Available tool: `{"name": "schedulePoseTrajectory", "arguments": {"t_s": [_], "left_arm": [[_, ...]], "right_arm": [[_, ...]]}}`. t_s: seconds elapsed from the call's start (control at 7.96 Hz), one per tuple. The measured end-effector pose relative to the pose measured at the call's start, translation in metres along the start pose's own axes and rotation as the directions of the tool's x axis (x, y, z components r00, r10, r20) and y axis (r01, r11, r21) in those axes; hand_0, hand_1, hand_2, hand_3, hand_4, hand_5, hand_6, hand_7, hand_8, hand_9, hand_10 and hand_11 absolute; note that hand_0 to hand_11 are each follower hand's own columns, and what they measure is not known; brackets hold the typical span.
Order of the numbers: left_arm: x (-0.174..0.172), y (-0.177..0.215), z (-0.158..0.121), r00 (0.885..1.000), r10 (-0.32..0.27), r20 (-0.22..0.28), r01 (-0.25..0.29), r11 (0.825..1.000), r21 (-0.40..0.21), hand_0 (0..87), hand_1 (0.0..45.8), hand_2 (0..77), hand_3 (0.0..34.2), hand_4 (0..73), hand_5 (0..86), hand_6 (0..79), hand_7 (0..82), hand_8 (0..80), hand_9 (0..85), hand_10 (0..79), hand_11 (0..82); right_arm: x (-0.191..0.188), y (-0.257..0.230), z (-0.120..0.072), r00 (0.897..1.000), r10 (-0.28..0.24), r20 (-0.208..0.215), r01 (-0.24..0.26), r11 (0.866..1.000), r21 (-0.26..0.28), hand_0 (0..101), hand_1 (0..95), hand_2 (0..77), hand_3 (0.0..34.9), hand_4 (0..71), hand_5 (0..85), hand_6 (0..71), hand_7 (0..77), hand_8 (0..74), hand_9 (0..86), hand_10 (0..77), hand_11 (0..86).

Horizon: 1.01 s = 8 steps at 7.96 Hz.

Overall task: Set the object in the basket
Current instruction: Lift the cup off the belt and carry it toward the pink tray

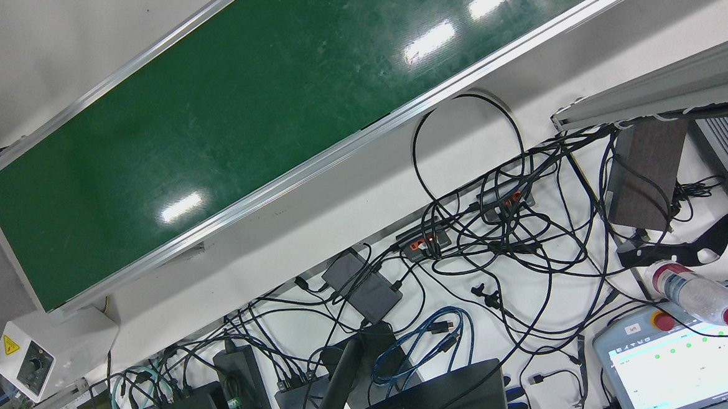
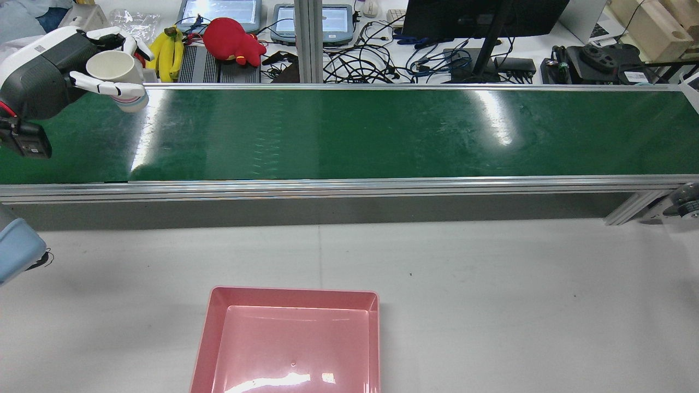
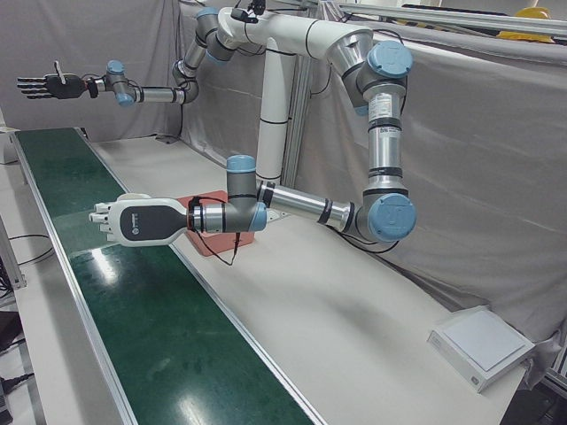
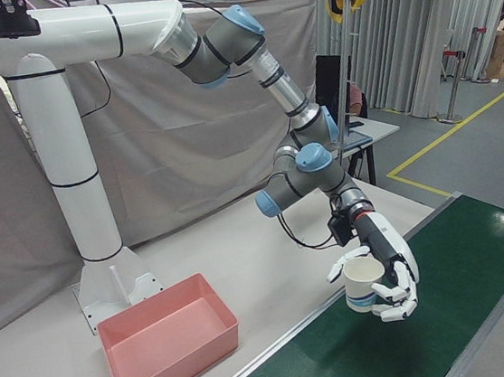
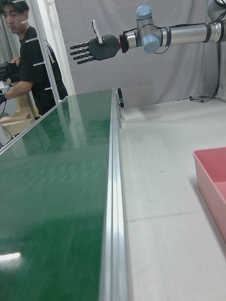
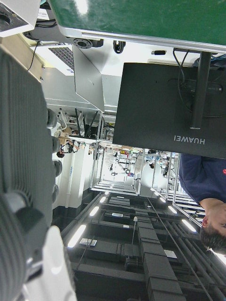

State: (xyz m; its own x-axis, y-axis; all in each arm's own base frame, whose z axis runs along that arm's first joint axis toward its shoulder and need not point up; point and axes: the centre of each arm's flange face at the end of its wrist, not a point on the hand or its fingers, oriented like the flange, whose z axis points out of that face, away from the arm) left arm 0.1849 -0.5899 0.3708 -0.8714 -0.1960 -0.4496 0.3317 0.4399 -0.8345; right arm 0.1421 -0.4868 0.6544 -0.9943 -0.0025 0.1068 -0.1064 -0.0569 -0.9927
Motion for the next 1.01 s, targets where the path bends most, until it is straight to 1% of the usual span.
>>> {"name": "schedulePoseTrajectory", "arguments": {"t_s": [0.13, 0.25, 0.38, 0.5, 0.63, 0.75, 0.88, 1.01], "left_arm": [[-0.001, 0.028, -0.007, 1.000, -0.002, 0.014, 0.003, 1.000, -0.029, 52.7, 15.8, 16.9, 0.0, 24.5, 69.8, 21.8, 44.7, 36.5, 51.8, 34.4, 50.2], [-0.007, 0.061, -0.016, 0.999, 0.010, 0.040, -0.007, 0.998, -0.061, 52.6, 16.4, 16.9, 0.0, 22.9, 69.8, 21.8, 44.2, 35.5, 51.8, 34.4, 50.2], [-0.016, 0.098, -0.030, 0.997, 0.035, 0.073, -0.028, 0.995, -0.099, 53.8, 14.2, 14.7, 0.0, 22.9, 70.4, 21.8, 44.2, 35.5, 50.2, 34.4, 50.2], [-0.026, 0.131, -0.044, 0.992, 0.056, 0.109, -0.041, 0.990, -0.134, 53.8, 14.2, 14.7, 0.0, 22.9, 70.4, 21.8, 44.2, 35.5, 50.2, 34.4, 50.2], [-0.042, 0.157, -0.057, 0.986, 0.071, 0.152, -0.046, 0.985, -0.165, 53.8, 15.8, 14.2, 0.0, 22.9, 70.4, 21.8, 44.2, 35.5, 51.3, 34.9, 50.7], [-0.062, 0.179, -0.067, 0.977, 0.085, 0.197, -0.045, 0.980, -0.196, 53.8, 16.9, 14.7, 0.0, 22.9, 70.4, 21.8, 44.2, 35.5, 51.3, 34.9, 50.7], [-0.085, 0.202, -0.078, 0.965, 0.098, 0.241, -0.041, 0.972, -0.231, 55.6, 17.5, 15.8, 0.0, 22.9, 70.4, 21.8, 44.2, 35.5, 51.3, 34.9, 50.7], [-0.107, 0.225, -0.086, 0.955, 0.116, 0.273, -0.043, 0.965, -0.260, 55.6, 17.5, 15.8, 0.0, 22.9, 70.4, 21.8, 44.2, 35.5, 51.3, 34.9, 50.7]], "right_arm": [[0.000, 0.000, 0.000, 1.000, 0.000, 0.000, 0.000, 1.000, 0.000, 0, 0.0, 0.5, 0.0, 0.0, 0.0, 0.0, 0.5, 0.0, 0.0, 0.0, 0.0], [0.000, 0.000, 0.000, 1.000, 0.000, 0.000, 0.000, 1.000, 0.000, 0, 0.0, 0.5, 0.0, 0.0, 0.0, 0.0, 0.5, 0.0, 0.0, 0.0, 0.0], [0.000, 0.000, 0.000, 1.000, 0.000, 0.000, 0.000, 1.000, 0.000, 0, 0.0, 0.5, 0.0, 0.0, 0.0, 0.0, 0.5, 0.0, 0.0, 0.0, 0.0], [0.000, 0.000, 0.000, 1.000, 0.000, 0.000, 0.000, 1.000, 0.000, 0, 0.0, 0.5, 0.0, 0.0, 0.0, 0.0, 0.5, 0.0, 0.0, 0.0, 0.0], [0.000, 0.000, 0.000, 1.000, 0.000, 0.000, 0.000, 1.000, 0.000, 0, 0.0, 0.5, 0.0, 0.0, 0.0, 0.0, 0.5, 0.0, 0.0, 0.0, 0.0], [0.000, 0.000, 0.000, 1.000, 0.000, 0.001, 0.000, 1.000, 0.000, 0, 0.0, 0.5, 0.0, 0.0, 0.0, 0.0, 0.5, 0.0, 0.0, 0.0, 0.0], [-0.001, 0.000, 0.000, 1.000, 0.000, 0.001, 0.000, 1.000, 0.000, 0, 0.0, 0.5, 0.0, 0.0, 0.0, 0.0, 0.5, 0.0, 0.0, 0.0, 0.0], [-0.001, 0.000, 0.000, 1.000, 0.000, 0.001, 0.000, 1.000, 0.000, 0, 0.0, 0.5, 0.0, 0.0, 0.0, 0.0, 0.5, 0.0, 0.0, 0.0, 0.0]]}}
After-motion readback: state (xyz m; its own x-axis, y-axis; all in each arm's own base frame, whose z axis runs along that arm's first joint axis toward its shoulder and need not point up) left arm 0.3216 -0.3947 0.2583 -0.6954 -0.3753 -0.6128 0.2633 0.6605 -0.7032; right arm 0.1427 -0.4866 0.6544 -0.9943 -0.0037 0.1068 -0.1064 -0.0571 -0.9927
